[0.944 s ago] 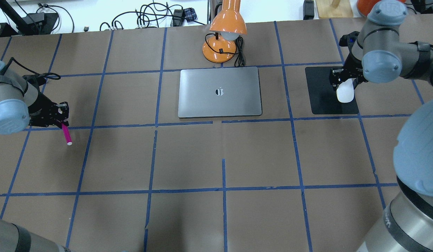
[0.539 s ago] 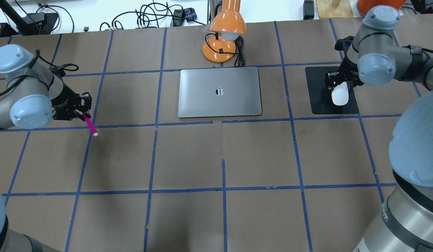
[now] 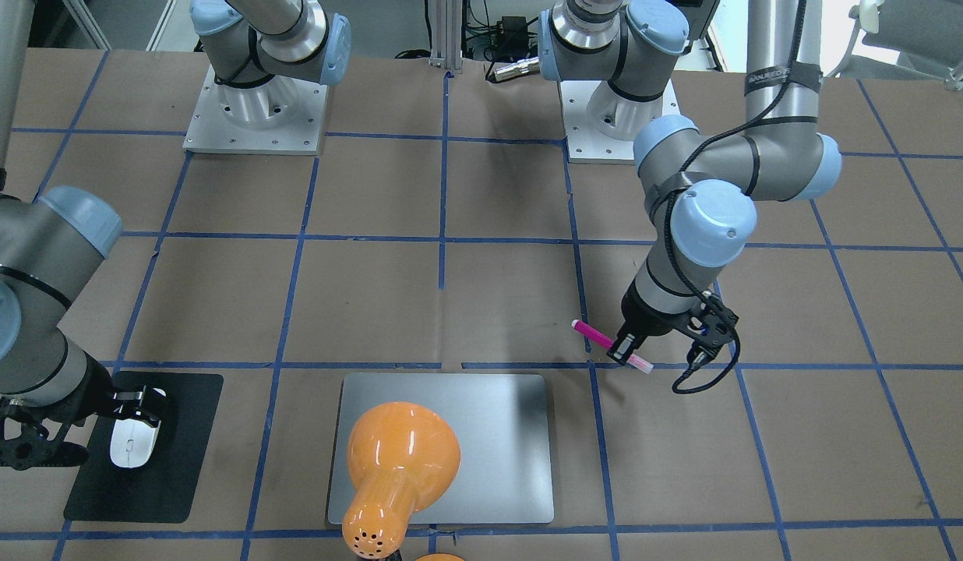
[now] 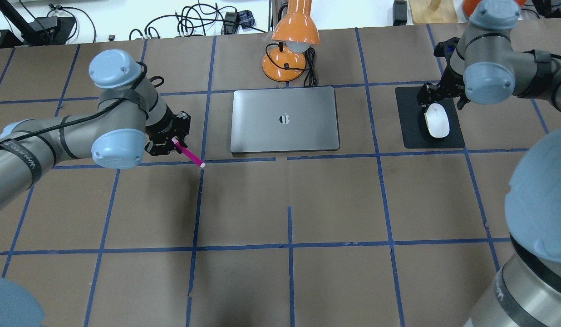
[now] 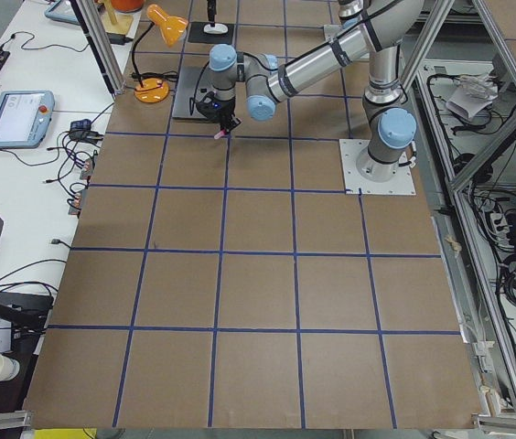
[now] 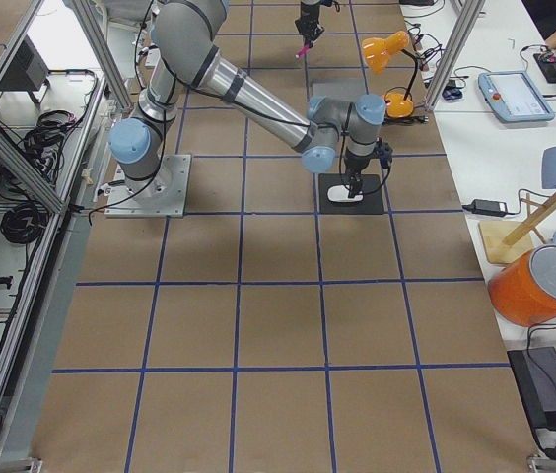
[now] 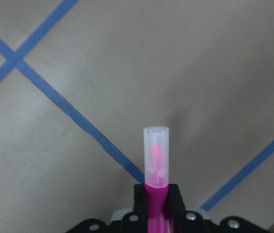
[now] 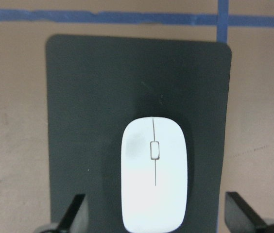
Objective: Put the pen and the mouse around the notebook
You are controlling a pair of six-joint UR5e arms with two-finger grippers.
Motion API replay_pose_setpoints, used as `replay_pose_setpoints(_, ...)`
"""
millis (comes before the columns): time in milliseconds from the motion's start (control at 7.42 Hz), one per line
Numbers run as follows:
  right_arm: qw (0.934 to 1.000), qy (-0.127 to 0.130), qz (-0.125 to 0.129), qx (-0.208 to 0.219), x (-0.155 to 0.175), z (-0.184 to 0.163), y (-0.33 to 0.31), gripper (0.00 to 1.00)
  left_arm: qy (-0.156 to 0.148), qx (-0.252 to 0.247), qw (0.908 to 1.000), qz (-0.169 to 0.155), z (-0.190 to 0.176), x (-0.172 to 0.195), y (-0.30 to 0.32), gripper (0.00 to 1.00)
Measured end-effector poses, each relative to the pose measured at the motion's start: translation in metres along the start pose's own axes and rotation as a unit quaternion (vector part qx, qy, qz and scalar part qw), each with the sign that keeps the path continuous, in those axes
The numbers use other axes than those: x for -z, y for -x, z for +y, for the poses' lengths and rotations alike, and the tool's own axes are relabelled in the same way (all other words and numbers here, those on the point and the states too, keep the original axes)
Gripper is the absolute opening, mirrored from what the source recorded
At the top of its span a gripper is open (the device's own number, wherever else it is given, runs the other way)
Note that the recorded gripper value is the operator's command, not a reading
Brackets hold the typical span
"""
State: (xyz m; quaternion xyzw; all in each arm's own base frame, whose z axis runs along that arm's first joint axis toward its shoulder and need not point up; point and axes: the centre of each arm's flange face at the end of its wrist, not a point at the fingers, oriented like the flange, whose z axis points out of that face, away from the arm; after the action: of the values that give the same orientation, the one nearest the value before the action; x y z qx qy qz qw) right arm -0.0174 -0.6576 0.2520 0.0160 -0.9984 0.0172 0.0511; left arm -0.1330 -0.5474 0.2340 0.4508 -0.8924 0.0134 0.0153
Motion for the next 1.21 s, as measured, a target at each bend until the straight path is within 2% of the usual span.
replay_pose_setpoints(135,0.9997,-0.008,0.015,0.02,0.03,0.002,0.023,1.0,0.0,0.023,0.9997,-0.004,0.038,-0.004,-0.015,0.0)
replay_pose_setpoints(270,0.9993,-0.006,0.017,0.032,0.051,0.008,0.041,1.0,-0.003,0.049,0.9988,-0.004,0.07,-0.006,-0.026,0.0)
replay_pose_setpoints(539,0.9992,0.011,-0.009,0.038,0.095,0.033,0.061,1.0,0.001,0.114,0.9935,-0.004,0.121,-0.011,-0.04,0.0)
replay_pose_setpoints(809,0.9992,0.016,-0.032,0.014,0.161,0.075,0.085,1.0,0.003,0.163,0.9867,-0.002,0.157,-0.016,-0.049,0.0)
replay_pose_setpoints(1079,0.9977,0.037,-0.048,-0.032,0.208,0.118,0.12,1.0,0.005,0.202,0.9793,-0.006,0.187,-0.022,-0.055,0.0)
replay_pose_setpoints(1213,0.9968,0.039,-0.052,-0.048,0.229,0.132,0.127,1.0,0.005,0.222,0.975,-0.007,0.195,-0.027,-0.056,0.0)
